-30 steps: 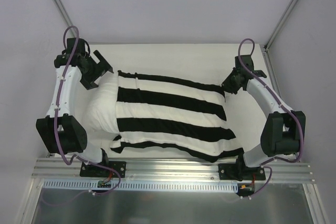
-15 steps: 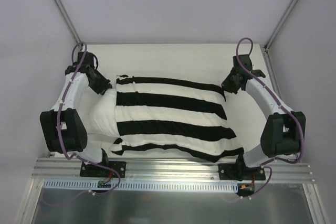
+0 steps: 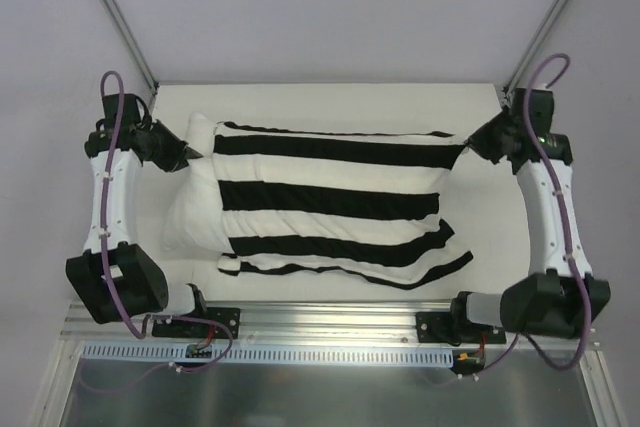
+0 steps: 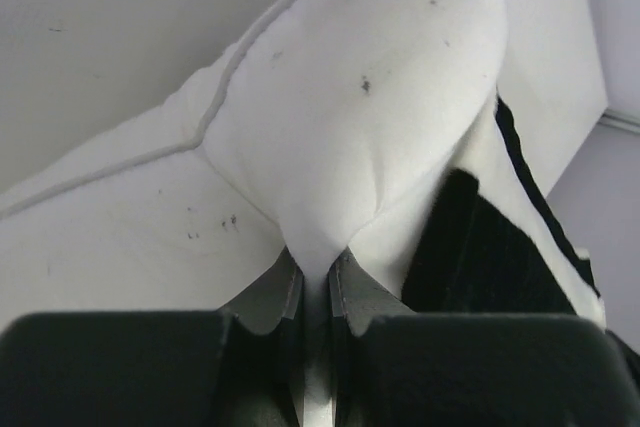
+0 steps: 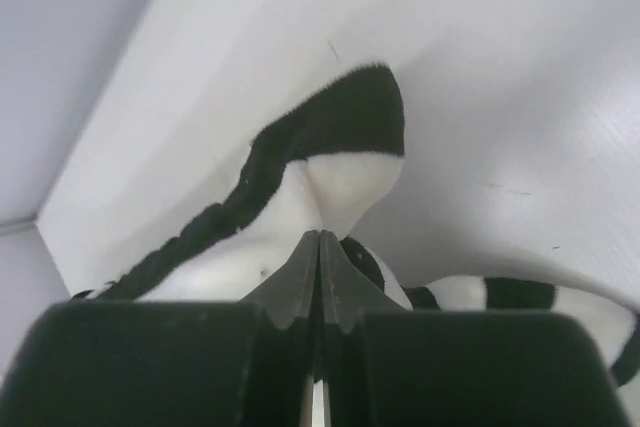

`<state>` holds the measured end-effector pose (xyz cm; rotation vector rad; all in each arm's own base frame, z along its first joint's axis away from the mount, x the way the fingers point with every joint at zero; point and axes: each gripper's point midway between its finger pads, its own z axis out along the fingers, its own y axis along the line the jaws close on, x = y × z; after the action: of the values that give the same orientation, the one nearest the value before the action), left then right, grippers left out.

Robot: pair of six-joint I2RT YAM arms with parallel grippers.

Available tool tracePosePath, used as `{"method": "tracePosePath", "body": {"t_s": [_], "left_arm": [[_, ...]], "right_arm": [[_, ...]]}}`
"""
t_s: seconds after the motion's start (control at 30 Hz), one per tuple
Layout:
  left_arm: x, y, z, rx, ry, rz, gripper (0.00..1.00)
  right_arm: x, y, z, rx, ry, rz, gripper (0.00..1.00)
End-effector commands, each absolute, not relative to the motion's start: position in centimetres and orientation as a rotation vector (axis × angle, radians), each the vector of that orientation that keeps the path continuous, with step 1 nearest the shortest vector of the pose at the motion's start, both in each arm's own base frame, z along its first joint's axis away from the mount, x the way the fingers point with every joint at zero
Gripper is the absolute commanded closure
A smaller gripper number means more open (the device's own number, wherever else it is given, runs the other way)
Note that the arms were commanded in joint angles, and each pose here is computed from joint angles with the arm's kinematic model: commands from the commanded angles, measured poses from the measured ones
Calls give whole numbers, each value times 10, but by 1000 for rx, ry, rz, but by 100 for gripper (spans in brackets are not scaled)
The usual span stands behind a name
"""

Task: Remove the pillowcase from the pillow

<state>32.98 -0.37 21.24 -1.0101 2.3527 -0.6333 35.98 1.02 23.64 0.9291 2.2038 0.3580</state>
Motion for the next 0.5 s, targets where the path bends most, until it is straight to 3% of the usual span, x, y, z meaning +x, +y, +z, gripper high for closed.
{"method": "tracePosePath", "body": {"t_s": [0.0,0.17,0.3,0.47], "left_arm": [[315,15,235,-991,2244,-634,100],[300,21,233,-1045,2200,-589,100],[294,36,240,-1092,2141,-583,100],[288,46,248,-1148,2077,-577,100]], "right_arm": [[318,-39,323,943,1882,274,99],[272,-74,294,1086,1834,122,99],[248,-93,233,1261,1878,85,99],[234,-114,232,1353,1799,28,99]]}}
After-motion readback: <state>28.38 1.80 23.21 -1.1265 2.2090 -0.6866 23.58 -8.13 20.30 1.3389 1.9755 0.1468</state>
